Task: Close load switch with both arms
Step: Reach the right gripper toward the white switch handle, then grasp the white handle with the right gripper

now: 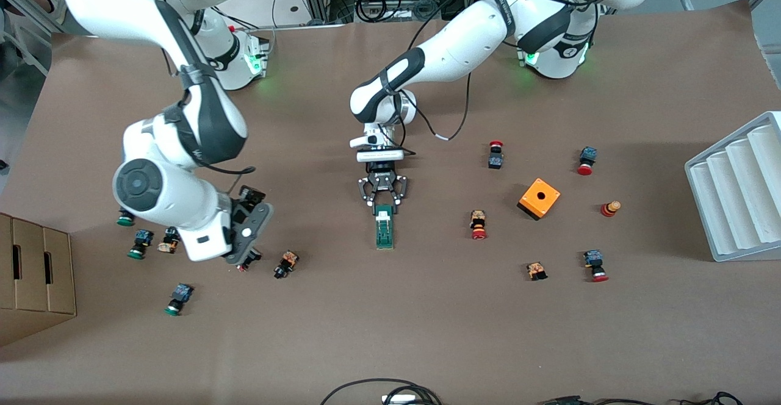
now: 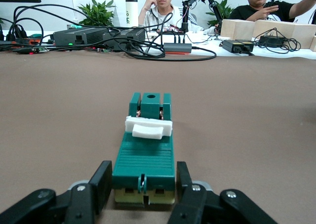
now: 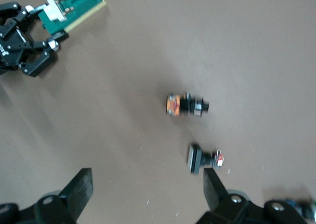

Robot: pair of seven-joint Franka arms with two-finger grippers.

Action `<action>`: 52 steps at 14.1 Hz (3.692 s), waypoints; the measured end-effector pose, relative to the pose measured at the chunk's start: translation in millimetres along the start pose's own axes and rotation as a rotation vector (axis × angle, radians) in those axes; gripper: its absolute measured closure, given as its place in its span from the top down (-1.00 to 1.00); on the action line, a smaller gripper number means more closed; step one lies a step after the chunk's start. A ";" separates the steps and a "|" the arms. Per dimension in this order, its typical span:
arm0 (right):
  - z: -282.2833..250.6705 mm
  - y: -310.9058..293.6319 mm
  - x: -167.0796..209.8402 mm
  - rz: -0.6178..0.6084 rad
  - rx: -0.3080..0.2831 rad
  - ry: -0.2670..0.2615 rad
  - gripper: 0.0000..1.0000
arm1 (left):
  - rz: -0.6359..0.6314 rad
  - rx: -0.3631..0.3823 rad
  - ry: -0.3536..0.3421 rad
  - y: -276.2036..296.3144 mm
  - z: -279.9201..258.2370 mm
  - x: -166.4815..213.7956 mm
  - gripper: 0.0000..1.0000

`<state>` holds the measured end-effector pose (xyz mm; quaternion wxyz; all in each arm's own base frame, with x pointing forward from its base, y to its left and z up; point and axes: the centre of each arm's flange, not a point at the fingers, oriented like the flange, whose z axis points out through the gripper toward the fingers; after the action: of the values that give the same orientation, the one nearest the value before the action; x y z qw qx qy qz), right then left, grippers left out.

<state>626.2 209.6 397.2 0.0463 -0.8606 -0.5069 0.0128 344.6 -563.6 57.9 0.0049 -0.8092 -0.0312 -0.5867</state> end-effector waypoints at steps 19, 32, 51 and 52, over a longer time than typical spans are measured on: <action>115.6 -117.3 126.4 -0.241 -0.058 0.064 1.00 | -0.001 0.001 0.002 0.1 -0.1 -0.2 0.22; 168.8 -152.8 145.4 -0.245 -0.087 0.105 1.00 | -0.001 0.001 0.002 0.0 0.0 -0.2 0.22; 195.3 -166.8 151.9 -0.274 -0.176 0.112 1.00 | -0.001 0.001 0.003 -0.1 0.0 -0.2 0.22; 197.3 -166.4 152.3 -0.274 -0.179 0.117 1.00 | -0.001 0.001 0.003 -0.1 0.0 -0.2 0.22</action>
<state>541.5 436.0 220.1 0.0001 -0.7835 -0.6150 -0.0890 344.5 -563.5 57.6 0.0053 -0.8084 -0.0319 -0.5877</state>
